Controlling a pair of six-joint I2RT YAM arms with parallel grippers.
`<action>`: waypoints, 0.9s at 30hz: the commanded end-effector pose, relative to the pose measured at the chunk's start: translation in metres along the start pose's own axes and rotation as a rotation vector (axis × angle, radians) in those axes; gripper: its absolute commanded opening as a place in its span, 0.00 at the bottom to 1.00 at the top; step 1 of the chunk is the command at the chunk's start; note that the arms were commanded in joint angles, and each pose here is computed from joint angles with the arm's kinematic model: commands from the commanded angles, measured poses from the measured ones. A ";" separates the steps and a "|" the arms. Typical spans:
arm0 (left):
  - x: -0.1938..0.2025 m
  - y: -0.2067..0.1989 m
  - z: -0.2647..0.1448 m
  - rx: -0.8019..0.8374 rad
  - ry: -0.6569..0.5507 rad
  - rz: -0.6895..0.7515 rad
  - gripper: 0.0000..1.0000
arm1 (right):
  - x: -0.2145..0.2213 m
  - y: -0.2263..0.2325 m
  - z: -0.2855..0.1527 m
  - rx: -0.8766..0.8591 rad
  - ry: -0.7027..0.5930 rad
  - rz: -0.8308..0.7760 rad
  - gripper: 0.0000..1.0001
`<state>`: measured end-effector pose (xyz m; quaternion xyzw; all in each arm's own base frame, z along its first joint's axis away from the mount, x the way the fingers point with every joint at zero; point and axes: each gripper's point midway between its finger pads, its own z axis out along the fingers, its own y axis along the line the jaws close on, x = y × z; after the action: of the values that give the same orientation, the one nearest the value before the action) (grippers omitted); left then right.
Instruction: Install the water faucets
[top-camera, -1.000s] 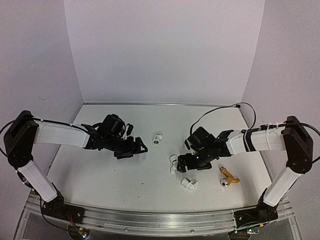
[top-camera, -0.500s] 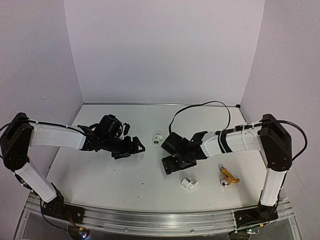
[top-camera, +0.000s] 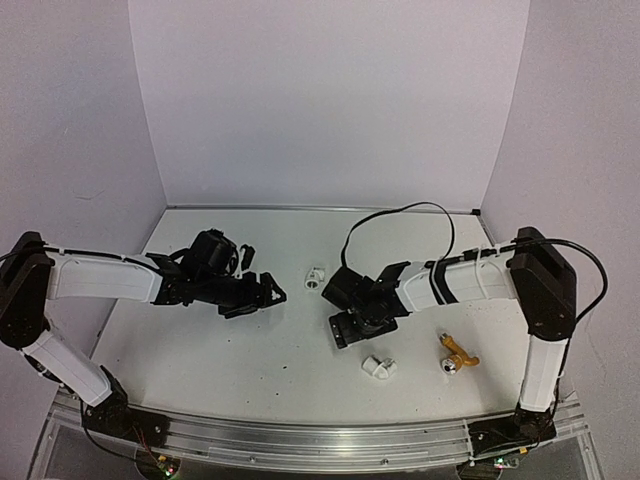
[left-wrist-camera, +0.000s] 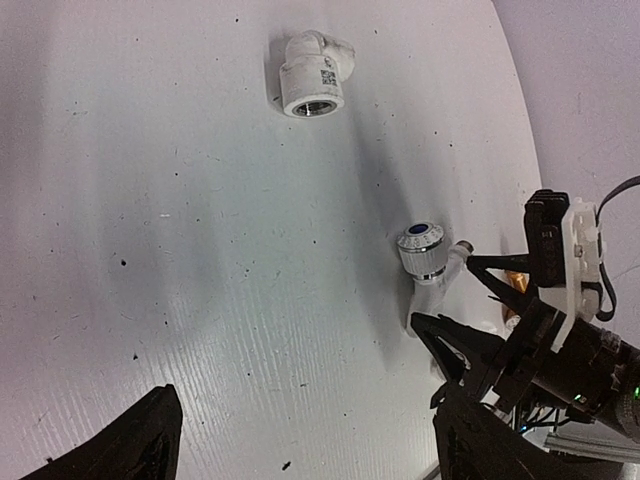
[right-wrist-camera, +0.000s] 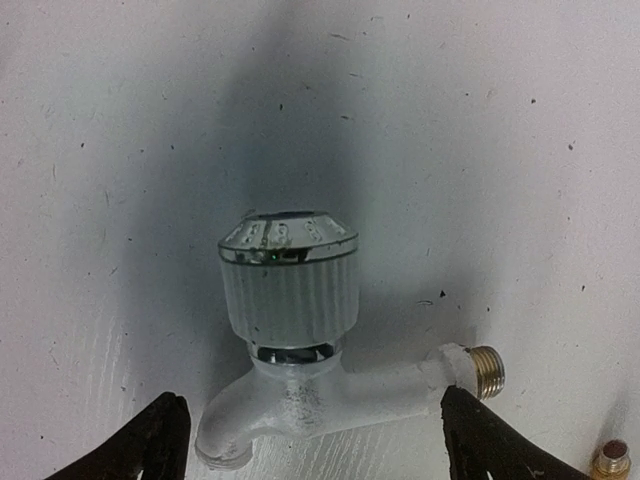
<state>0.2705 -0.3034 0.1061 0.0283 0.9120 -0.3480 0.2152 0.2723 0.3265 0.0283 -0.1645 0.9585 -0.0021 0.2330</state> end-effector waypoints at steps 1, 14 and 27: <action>-0.011 -0.008 -0.001 0.017 -0.042 0.011 0.90 | -0.023 -0.007 -0.014 0.050 -0.074 -0.009 0.87; -0.010 -0.012 -0.021 0.043 -0.075 -0.010 0.90 | -0.045 -0.004 0.017 0.171 -0.130 0.023 0.71; -0.015 -0.019 -0.043 0.068 -0.136 -0.010 0.91 | -0.027 0.004 0.034 0.106 -0.100 0.052 0.49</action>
<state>0.2635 -0.2886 0.1353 0.0118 0.8960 -0.3651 0.2524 0.3100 0.3419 0.0134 -0.1390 0.9467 -0.0505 0.2861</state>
